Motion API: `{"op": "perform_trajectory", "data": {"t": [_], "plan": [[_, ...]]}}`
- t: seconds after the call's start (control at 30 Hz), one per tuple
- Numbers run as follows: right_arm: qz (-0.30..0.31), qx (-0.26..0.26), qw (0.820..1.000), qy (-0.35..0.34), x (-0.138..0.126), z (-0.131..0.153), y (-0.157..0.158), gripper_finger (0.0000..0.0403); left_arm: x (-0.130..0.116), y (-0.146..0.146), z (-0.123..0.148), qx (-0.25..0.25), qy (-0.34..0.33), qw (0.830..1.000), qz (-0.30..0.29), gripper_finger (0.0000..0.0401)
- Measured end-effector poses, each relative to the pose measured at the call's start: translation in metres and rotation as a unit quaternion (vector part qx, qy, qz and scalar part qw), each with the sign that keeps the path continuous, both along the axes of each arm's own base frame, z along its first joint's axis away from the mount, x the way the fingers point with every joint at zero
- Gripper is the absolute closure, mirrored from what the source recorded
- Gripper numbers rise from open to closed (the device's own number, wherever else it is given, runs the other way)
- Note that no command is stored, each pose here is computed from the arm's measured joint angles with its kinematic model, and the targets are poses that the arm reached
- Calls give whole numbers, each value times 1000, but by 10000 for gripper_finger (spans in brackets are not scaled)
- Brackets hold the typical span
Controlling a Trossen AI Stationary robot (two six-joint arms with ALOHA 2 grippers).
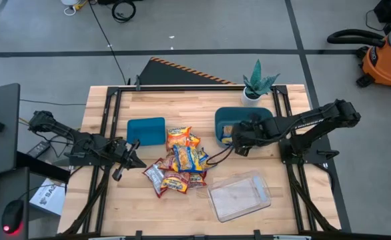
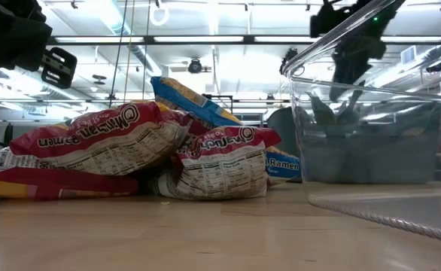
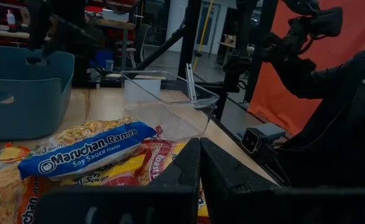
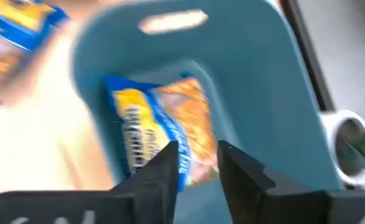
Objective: Sort Maruchan noodles
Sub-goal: Put the blue noodle pack into the green bin
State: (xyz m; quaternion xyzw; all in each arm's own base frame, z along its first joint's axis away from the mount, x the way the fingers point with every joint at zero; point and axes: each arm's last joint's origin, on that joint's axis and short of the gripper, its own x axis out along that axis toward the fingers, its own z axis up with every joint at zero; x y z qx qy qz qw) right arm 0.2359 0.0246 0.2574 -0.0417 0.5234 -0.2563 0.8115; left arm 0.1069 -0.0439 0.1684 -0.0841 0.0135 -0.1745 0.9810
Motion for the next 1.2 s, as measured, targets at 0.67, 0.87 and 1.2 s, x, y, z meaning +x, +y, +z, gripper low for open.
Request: {"op": "perform_trajectory", "data": {"t": [0.67,0.87,1.2], "plan": [[229,92,949,-198,77,8,24,239,0,0,0,0,0,1000,0,388],[316,87,929,-175,123,10,48,239,0,0,0,0,0,1000,0,388],[414,41,900,-128,184,4,85,239,0,0,0,0,0,1000,0,388]]}}
